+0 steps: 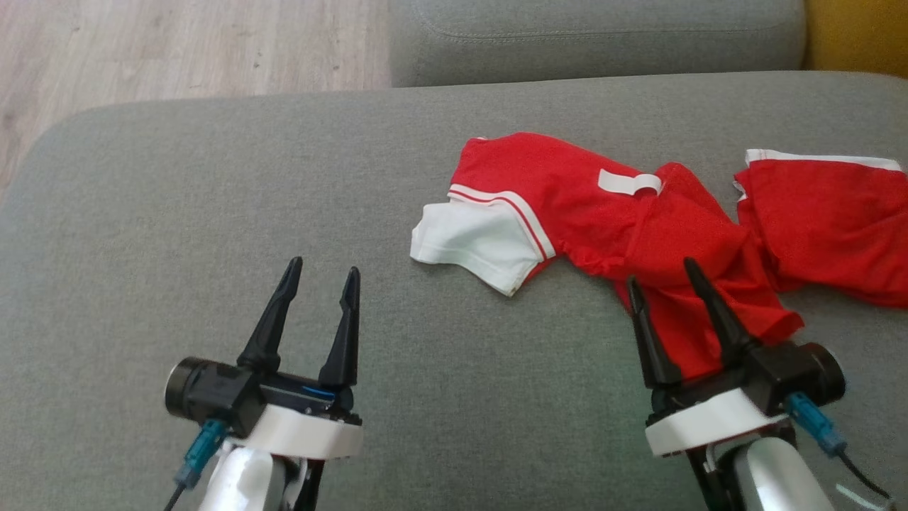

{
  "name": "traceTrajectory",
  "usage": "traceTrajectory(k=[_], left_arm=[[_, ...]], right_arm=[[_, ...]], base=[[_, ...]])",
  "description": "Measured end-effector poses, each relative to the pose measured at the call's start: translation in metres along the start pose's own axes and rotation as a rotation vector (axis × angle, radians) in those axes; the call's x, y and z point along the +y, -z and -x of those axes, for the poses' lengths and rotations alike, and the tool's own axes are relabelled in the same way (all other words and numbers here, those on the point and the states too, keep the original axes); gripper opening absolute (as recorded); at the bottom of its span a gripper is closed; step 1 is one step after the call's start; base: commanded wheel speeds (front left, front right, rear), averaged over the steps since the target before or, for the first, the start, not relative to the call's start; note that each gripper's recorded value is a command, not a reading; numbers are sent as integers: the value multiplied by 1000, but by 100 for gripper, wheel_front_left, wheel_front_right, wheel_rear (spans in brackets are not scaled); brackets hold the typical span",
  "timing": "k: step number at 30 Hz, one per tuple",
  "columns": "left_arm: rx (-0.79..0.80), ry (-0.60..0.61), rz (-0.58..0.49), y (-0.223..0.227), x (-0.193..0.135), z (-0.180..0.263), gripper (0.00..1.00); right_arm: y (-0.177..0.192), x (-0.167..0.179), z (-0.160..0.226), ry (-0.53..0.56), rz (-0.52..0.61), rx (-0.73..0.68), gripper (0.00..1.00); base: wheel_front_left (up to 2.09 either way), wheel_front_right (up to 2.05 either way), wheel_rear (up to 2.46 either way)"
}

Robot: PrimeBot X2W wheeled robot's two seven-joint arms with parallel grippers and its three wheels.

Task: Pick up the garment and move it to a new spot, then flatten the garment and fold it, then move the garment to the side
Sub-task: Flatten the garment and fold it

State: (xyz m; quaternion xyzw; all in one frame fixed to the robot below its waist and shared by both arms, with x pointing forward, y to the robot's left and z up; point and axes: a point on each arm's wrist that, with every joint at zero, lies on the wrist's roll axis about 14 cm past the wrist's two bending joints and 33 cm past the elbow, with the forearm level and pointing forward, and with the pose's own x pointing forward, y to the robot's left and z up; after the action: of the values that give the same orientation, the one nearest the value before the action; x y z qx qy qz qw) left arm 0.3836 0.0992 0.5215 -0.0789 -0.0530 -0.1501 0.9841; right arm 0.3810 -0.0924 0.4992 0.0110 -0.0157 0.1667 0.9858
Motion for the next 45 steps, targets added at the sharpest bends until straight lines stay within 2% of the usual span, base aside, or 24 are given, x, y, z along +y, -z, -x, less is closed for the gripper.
traceTrajectory(k=[9, 15, 21, 26, 33, 37, 38, 39, 45], left_arm=[[11, -22, 6, 3, 6, 6, 100], [31, -39, 3, 9, 12, 6, 100], [44, -84, 10, 12, 28, 6, 100], [79, -104, 32, 24, 33, 9, 100], [79, -136, 41, 23, 45, 6, 100], [96, -158, 47, 29, 50, 9, 100], [100, -158, 48, 30, 50, 9, 100], [103, -157, 48, 31, 49, 9, 100], [93, -148, 43, 28, 48, 4, 100]], right_arm=[[4, 17, -13, -59, -10, -3, 100], [6, 54, -49, -209, 63, 28, 100], [49, 96, -76, -405, 170, 201, 100], [81, 109, -97, -521, 281, 297, 100], [121, 112, -125, -601, 456, 418, 100], [137, 115, -130, -626, 477, 466, 100], [137, 116, -133, -626, 477, 469, 82], [137, 117, -136, -626, 473, 468, 0], [130, 121, -137, -624, 424, 423, 0]], base=[[0, 0, 0], [0, 0, 0], [0, 0, 0], [0, 0, 0], [0, 0, 0], [0, 0, 0], [0, 0, 0], [0, 0, 0], [0, 0, 0]])
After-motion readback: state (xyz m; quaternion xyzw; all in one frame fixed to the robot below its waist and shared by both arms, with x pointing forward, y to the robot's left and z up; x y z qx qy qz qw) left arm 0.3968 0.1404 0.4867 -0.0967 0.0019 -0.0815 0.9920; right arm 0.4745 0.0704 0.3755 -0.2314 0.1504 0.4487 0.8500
